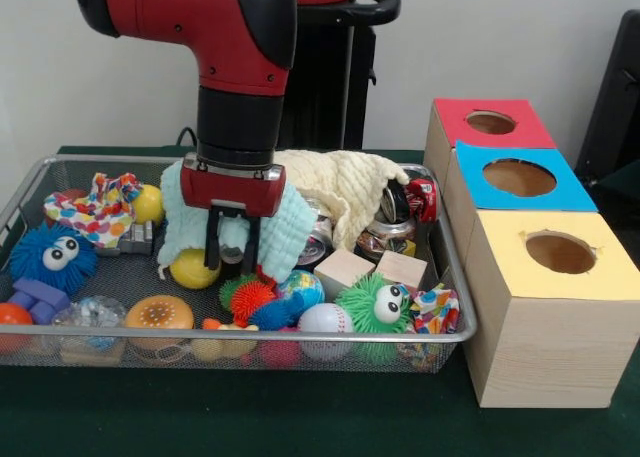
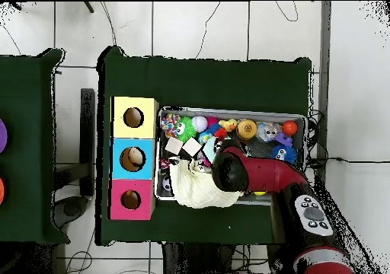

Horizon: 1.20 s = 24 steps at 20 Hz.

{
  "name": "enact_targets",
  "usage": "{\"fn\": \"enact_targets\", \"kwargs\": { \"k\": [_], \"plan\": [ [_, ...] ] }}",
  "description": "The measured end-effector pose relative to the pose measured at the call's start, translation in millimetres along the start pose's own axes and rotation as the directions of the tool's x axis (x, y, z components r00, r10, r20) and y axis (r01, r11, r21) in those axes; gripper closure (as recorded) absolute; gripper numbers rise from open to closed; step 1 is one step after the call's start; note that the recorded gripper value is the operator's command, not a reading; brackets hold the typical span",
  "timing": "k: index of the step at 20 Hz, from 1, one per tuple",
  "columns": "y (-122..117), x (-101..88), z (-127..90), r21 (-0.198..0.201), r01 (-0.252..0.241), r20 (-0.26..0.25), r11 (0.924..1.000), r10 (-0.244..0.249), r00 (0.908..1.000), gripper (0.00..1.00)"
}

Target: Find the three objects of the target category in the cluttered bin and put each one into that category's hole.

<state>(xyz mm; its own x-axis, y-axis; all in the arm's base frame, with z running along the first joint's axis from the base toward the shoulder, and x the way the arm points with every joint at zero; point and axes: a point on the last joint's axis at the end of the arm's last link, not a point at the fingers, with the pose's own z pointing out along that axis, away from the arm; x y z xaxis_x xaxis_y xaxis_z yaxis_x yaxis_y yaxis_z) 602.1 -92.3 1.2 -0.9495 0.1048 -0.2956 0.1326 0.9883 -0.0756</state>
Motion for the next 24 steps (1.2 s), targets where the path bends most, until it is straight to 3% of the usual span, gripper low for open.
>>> {"fn": "enact_targets", "kwargs": {
  "k": [1,11,12,24],
  "plan": [
    [0,5.0,2,0.000,-0.003,-0.025,1.0000,0.003,0.9997,1.00],
    [-2,22.3,19,-0.012,-0.023,-0.066,0.9997,0.022,0.9976,1.00],
    [-4,23.4,21,-0.013,-0.028,-0.063,0.9995,0.027,0.9976,0.00],
    [-2,31.2,27,-0.017,-0.030,-0.078,0.9994,0.028,0.9965,0.00]
  ]
}}
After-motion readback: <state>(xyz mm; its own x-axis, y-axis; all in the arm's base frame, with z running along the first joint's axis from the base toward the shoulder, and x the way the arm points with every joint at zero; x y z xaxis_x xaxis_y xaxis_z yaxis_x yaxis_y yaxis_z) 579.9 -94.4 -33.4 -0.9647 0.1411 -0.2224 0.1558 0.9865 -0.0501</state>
